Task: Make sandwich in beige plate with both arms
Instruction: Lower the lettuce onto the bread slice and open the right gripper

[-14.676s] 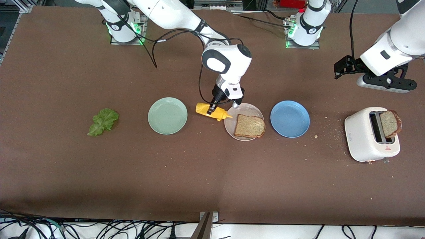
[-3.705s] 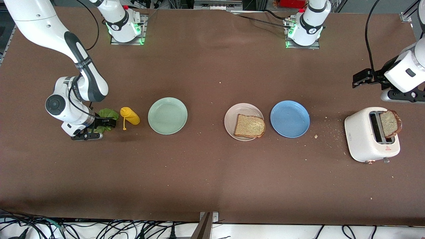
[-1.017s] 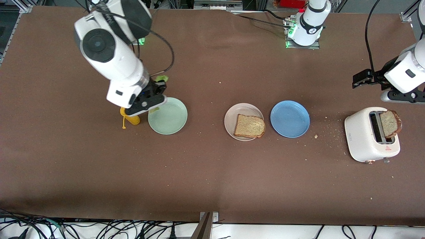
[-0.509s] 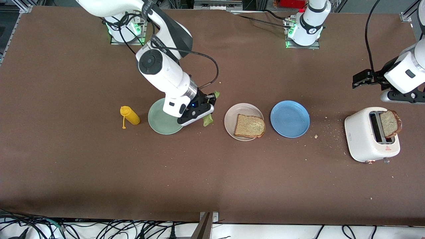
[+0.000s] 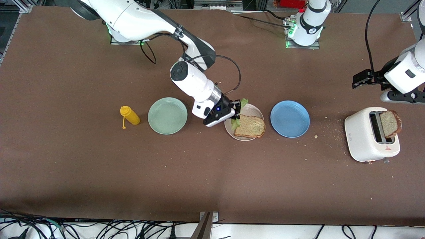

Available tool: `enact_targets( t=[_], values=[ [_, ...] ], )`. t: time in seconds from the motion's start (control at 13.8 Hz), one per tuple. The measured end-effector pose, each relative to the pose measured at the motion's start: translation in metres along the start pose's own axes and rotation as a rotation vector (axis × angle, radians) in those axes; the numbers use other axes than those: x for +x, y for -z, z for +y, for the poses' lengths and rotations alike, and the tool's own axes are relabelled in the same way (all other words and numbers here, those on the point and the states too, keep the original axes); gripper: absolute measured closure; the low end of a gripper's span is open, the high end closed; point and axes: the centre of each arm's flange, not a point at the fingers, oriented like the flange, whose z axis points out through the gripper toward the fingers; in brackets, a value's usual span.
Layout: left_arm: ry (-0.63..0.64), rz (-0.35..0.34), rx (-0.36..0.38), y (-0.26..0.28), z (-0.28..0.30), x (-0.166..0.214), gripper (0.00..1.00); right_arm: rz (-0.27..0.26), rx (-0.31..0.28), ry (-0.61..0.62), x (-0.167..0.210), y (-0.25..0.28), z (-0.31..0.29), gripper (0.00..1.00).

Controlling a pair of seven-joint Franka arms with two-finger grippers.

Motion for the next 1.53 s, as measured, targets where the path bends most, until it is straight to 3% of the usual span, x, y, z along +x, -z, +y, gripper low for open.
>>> enact_targets(
  t=[0.65, 1.53],
  values=[
    [0.0, 0.0, 0.0, 0.0, 0.0, 0.0, 0.0, 0.053, 0.043, -0.016, -0.023, -0.054, 0.023, 0.9],
    [0.001, 0.0, 0.0, 0.0, -0.001, 0.0, 0.0, 0.05, 0.043, -0.011, -0.024, -0.067, 0.031, 0.92]
  ],
)
